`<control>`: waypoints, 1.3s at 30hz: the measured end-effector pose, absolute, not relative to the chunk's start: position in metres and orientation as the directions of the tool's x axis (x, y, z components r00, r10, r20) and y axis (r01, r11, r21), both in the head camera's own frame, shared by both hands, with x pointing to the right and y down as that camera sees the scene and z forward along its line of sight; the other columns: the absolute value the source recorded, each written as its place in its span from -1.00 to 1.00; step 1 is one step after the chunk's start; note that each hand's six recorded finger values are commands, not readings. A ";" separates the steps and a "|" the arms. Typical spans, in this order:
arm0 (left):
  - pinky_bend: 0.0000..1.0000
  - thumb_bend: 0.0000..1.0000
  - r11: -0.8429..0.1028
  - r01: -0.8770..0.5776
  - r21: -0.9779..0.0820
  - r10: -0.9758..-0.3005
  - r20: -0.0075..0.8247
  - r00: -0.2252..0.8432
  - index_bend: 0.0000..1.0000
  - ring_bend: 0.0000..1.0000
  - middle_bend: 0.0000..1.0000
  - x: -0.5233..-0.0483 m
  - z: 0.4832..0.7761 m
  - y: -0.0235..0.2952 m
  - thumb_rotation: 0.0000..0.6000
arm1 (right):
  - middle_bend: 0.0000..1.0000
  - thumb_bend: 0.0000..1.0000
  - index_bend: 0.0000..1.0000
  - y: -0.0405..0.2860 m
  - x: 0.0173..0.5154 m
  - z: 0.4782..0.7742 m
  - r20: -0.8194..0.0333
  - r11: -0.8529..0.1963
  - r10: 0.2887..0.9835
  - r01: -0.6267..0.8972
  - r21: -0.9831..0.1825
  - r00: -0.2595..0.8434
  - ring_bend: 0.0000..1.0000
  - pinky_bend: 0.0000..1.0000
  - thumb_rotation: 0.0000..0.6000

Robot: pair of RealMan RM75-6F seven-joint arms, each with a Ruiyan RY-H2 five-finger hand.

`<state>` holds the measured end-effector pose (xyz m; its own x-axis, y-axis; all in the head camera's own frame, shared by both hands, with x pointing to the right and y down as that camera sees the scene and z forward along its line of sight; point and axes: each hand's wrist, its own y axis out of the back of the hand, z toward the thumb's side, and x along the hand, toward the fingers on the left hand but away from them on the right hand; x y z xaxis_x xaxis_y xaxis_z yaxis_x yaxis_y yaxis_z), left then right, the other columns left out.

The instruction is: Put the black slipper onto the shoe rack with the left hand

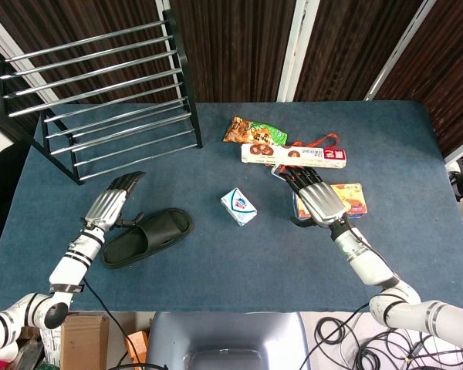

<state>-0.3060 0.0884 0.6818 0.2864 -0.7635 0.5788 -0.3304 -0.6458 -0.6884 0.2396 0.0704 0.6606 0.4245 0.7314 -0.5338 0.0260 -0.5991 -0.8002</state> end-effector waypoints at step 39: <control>-0.82 -0.58 -0.635 -0.307 -0.709 -0.758 0.649 0.068 -1.00 -1.00 -1.00 -0.399 0.676 0.235 0.89 | -1.00 -0.79 -1.00 0.192 0.396 0.581 -0.484 -0.523 0.820 0.053 -0.851 0.306 -1.00 -1.00 1.00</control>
